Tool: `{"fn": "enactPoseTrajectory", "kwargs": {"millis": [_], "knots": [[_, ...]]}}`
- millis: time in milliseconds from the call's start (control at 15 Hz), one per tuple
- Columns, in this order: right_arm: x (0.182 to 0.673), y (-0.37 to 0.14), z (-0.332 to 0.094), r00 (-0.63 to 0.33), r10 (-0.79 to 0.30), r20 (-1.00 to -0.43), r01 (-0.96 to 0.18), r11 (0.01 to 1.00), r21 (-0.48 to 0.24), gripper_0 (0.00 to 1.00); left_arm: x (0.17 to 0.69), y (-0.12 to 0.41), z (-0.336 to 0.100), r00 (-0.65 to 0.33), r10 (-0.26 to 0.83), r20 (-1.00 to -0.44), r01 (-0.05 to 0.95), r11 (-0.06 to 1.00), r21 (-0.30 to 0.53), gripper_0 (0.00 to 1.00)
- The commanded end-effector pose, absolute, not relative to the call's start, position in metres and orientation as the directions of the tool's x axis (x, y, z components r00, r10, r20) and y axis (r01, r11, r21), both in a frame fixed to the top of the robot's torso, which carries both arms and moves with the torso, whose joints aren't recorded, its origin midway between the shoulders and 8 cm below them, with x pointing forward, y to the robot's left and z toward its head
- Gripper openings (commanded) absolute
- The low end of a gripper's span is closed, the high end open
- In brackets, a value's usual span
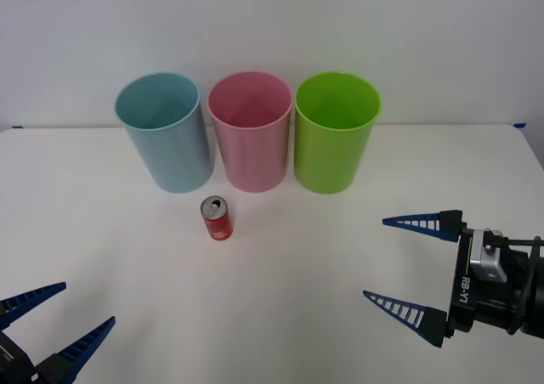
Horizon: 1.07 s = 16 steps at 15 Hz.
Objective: Put cans in the blue bin and PET bottles in the pink bin and trash in the green bin.
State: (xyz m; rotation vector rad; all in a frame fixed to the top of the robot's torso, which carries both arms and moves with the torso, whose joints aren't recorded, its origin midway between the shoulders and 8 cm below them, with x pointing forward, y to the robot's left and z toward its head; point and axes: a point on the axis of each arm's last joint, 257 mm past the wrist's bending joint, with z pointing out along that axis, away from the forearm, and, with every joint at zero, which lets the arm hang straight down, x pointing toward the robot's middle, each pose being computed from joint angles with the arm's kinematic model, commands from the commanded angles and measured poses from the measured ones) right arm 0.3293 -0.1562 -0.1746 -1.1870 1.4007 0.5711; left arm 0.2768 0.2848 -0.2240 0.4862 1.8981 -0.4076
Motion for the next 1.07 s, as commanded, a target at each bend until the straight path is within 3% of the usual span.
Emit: {"fn": "enactPoseTrajectory", "kwargs": {"millis": [67,1067], "knots": [[0.3293,-0.1562,-0.1746,0.168,-0.326,-0.930,-0.884,0.369,-0.289,1.00,0.2768,0.2848,-0.2240,-0.334,0.142,-0.932,0.512,0.858,-0.053,1.00],[0.3293,-0.1562,-0.1746,0.168,-0.326,-0.930,-0.884,0.369,-0.289,1.00,0.2768,0.2848,-0.2240,-0.334,0.142,-0.932,0.512,0.858,-0.053,1.00]]}}
